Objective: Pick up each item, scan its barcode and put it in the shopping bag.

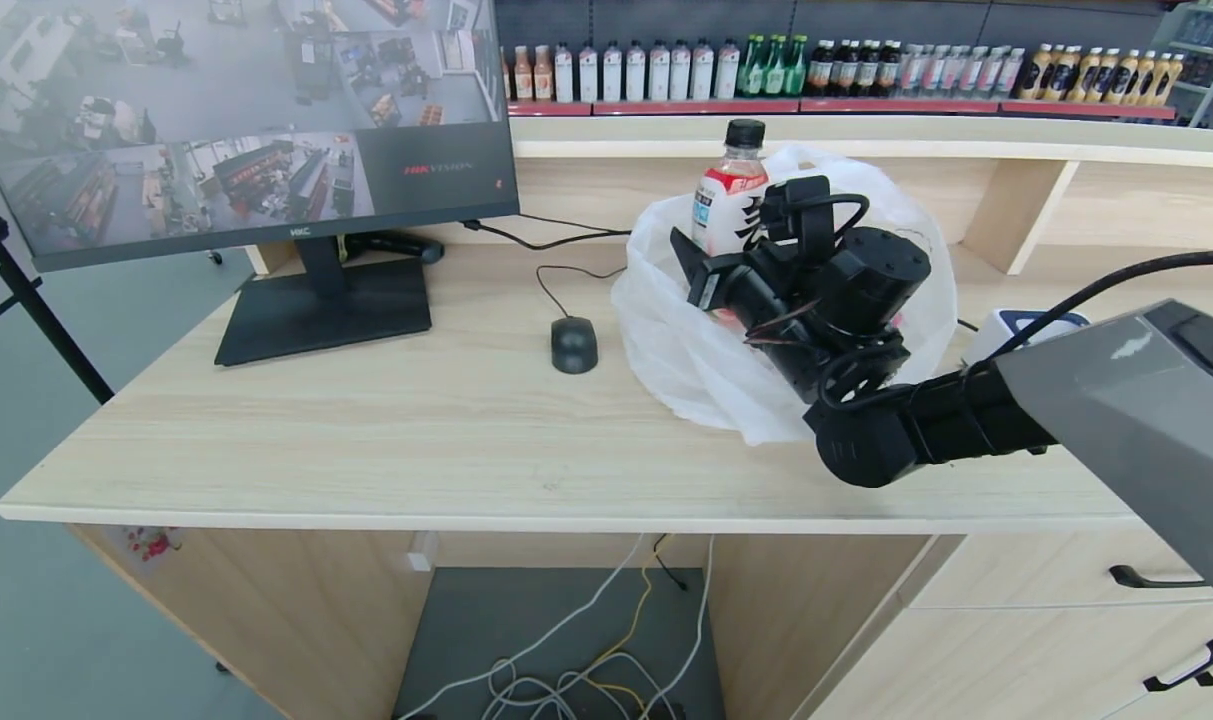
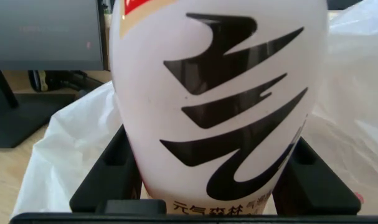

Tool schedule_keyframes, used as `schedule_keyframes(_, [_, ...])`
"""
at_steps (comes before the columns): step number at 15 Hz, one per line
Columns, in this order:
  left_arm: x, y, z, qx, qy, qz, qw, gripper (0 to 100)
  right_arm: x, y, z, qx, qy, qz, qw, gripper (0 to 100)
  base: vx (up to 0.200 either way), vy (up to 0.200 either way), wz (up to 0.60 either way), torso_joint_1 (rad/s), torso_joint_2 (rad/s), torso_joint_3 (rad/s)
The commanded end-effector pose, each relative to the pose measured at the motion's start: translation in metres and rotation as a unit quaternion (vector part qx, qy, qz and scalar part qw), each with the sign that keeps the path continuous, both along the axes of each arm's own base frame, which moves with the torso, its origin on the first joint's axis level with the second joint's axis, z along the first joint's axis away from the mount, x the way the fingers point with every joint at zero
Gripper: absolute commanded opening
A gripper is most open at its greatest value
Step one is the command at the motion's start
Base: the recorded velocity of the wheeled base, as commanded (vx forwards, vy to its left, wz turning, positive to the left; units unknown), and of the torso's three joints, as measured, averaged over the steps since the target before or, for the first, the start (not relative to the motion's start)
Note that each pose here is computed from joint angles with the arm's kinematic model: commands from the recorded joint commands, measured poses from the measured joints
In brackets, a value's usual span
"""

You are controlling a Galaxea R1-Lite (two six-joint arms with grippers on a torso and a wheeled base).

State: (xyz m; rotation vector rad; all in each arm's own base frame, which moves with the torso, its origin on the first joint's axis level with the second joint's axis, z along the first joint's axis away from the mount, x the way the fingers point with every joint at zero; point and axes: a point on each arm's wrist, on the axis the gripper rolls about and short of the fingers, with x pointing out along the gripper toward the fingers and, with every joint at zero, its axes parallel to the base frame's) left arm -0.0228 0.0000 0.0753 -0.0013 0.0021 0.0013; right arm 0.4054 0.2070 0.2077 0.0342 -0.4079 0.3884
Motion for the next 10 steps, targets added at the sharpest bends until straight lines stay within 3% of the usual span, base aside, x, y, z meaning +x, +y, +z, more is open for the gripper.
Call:
schedule_keyframes(1, [0.000, 0.000, 0.000, 0.000, 0.000, 0.000, 1.0000, 100, 0.004, 0.001, -0.009, -0.004, 0.008, -0.001, 1.000, 0, 0.000, 0.000, 0.00, 0.000, 0.00, 0.000])
schedule_keyframes(10, [0.000, 0.000, 0.000, 0.000, 0.000, 0.000, 1.0000, 100, 0.011, 0.000, -0.024, -0.011, 0.024, -0.004, 1.000, 0, 0.000, 0.000, 0.00, 0.000, 0.00, 0.000])
